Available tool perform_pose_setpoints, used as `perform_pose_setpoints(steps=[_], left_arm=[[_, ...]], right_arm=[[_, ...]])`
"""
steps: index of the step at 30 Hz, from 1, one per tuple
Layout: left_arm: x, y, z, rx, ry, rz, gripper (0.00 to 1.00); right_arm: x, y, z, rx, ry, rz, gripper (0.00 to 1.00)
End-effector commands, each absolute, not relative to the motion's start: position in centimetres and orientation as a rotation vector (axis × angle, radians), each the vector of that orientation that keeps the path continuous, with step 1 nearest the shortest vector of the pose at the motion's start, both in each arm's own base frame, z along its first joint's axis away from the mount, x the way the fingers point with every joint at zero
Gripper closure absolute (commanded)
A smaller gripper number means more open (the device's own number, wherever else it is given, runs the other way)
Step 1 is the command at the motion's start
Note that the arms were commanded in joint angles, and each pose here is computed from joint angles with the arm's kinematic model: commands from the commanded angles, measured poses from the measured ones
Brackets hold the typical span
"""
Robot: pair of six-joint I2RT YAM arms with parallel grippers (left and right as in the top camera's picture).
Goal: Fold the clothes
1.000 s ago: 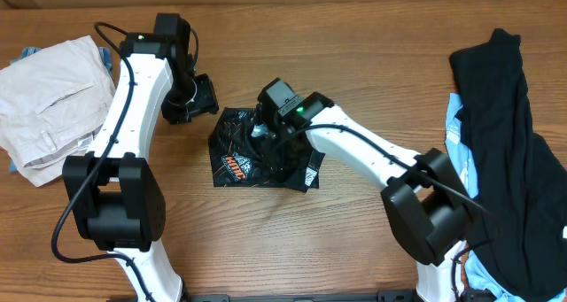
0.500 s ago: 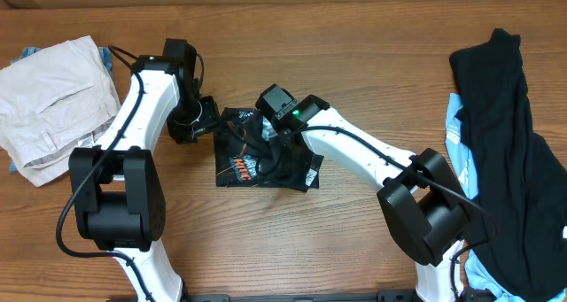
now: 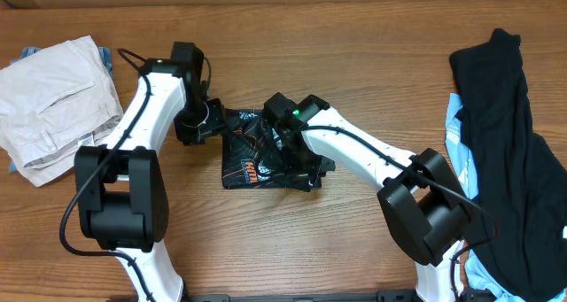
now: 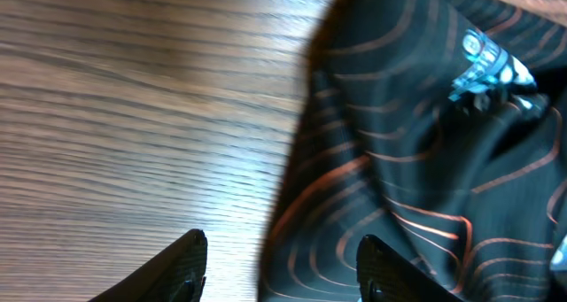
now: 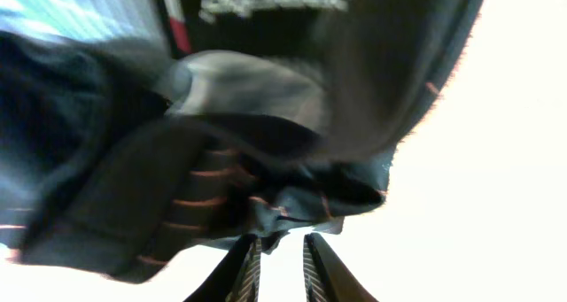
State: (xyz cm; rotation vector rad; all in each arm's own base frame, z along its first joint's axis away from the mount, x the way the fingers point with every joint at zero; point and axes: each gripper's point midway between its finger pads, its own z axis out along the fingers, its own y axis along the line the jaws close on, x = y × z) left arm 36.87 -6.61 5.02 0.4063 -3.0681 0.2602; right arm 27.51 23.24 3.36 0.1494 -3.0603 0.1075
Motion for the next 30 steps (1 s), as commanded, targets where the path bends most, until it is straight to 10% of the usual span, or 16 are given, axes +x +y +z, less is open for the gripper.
perform_pose_setpoints(steps=[1,14,30], left_arm=[[36.7,-7.5,5.6,0.347,-3.087,0.286,0.42],[36.9,-8.0,5.6,0.323,-3.105,0.276,0.42],[36.8,-8.0,5.6,0.322,-3.102,0.275,0.41]], right_arm=[[28.2,23.4,4.7,0.117,-3.100,0.076,0.79],[31.3,29.7,13.7,0.663,-3.254,-0.517,0.65],[35.2,31.1,5.2,0.633,-3.227,-0.502,0.68]])
